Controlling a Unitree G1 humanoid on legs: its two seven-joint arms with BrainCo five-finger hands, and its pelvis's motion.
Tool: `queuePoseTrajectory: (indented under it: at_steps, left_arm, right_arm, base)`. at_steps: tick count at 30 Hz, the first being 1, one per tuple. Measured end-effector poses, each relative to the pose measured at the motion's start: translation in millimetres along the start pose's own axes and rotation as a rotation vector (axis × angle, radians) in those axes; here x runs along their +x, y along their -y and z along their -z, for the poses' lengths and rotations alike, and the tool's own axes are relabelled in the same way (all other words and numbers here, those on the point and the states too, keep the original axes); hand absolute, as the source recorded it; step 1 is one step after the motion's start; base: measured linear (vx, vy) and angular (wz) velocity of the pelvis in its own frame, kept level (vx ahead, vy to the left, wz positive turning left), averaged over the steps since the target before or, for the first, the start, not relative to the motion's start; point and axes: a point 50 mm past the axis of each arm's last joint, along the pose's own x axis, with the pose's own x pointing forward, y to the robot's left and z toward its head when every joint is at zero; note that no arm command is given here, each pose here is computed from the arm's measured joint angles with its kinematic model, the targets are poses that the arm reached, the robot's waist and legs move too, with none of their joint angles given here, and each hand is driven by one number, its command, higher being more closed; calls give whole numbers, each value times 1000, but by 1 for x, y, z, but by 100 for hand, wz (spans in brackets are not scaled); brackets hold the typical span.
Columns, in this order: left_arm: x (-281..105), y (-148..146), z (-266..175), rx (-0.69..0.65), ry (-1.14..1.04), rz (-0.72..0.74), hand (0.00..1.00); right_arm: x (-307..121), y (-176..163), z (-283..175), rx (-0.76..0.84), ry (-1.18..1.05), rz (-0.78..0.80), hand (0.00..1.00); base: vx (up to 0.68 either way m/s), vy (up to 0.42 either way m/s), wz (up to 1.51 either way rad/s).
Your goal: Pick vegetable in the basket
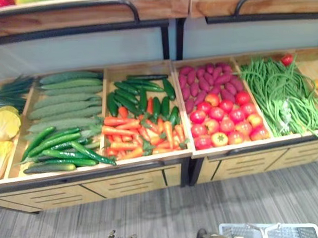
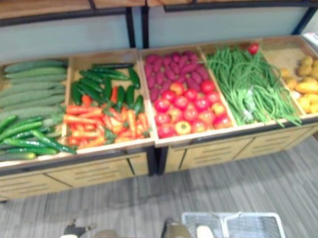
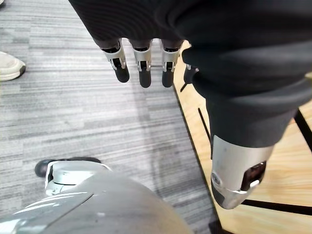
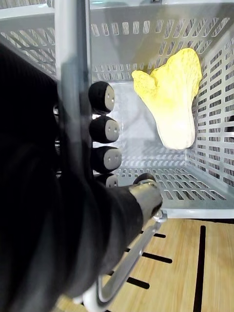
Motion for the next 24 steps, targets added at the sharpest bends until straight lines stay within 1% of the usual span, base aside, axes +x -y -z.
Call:
queuePoseTrajectory:
  at_steps: [4,7,10,14,18,20,21,23,24]
  left_arm:
    - [0,-2,0,-31,-10,-18,0]
    - [-1,-1,4,-68,-31,-52,0]
    - [0,-4,2,-66,-23,-71,0]
    - [1,-12,4,-107,-37,-126,0]
    - [0,-16,11,-183,-81,-169,0]
    - [-2,-21,24,-281,-138,-203,0]
    - [-3,-24,28,-310,-158,-217,0]
    - [-5,-39,48,-548,-263,-311,0]
    - [-6,-43,54,-611,-294,-338,0]
  right_arm:
    - [3,11,-1,28,7,38,100]
    - [6,21,-2,56,0,68,100]
    - [4,14,2,85,-21,55,100]
    - [1,7,13,129,-74,50,100]
    - [-3,6,26,162,-133,55,100]
    - [-5,8,33,164,-150,56,100]
    - [-6,8,35,165,-157,59,100]
    - [-8,12,46,192,-200,71,100]
    - [-8,13,48,198,-212,72,100]
  base:
    - [93,12,32]
    - [53,163,5]
    - [23,235,0]
    - [-34,153,-7]
    - [-95,76,-14]
    - [-72,12,-19]
    - [-51,15,-11]
    - [-6,14,-5]
    - [0,0,0]
